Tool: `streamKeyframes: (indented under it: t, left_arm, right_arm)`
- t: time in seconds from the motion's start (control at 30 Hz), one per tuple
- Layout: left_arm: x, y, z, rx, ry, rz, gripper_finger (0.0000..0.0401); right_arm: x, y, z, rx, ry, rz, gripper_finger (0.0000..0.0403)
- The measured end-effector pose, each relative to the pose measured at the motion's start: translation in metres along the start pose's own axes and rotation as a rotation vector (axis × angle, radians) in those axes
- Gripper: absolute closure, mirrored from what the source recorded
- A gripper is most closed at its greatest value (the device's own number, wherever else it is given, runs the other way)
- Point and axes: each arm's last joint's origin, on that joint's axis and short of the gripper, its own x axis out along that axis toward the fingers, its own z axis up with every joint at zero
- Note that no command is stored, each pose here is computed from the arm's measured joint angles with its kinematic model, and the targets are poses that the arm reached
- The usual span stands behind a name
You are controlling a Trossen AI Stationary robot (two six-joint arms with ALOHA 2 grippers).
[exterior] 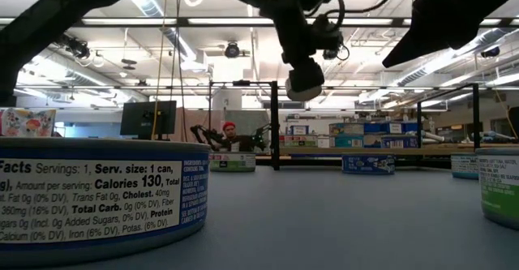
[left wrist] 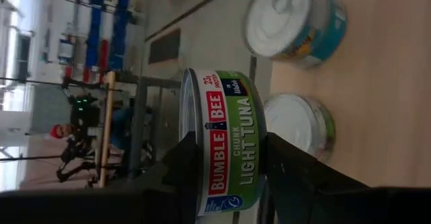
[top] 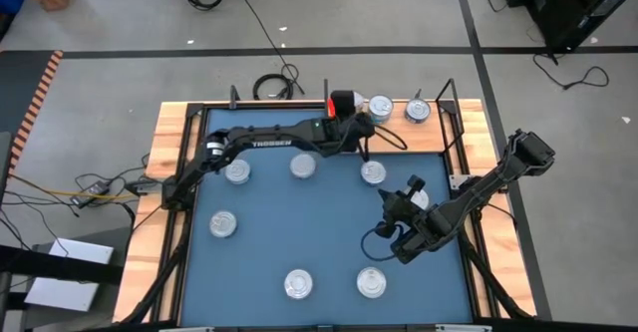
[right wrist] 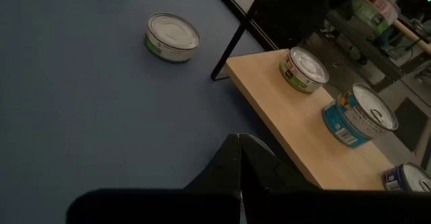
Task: Stack canned seafood by type on shelf
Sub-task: Stack the top left green tuna can onto the green tuna can on the shelf
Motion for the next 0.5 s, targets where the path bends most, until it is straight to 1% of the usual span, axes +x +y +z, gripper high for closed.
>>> streamKeyframes:
  t: [0.13, 0.23, 0.3, 0.4, 0.5]
  left_arm:
    - [0.017, -0.019, -0.002, 0.062, 0.028, -0.018, 0.0260]
    - [0.024, -0.030, -0.002, 0.089, 0.034, -0.022, 0.0260]
    - [0.028, -0.034, -0.003, 0.092, 0.038, -0.023, 0.0260]
    - [0.035, -0.037, -0.004, 0.092, 0.047, -0.021, 0.0260]
    - [0.038, -0.036, -0.006, 0.087, 0.053, -0.019, 0.0260]
  right_arm:
    - [0.000, 0.000, 0.000, 0.005, 0.004, -0.001, 0.0400]
    - [0.000, 0.000, 0.000, 0.011, 0.003, -0.002, 0.0400]
    - [0.000, -0.002, 0.000, 0.051, -0.013, -0.019, 0.0400]
    - [0.001, -0.004, -0.003, 0.143, -0.077, -0.065, 0.0401]
    - [0.005, -0.007, -0.009, 0.229, -0.119, -0.099, 0.0402]
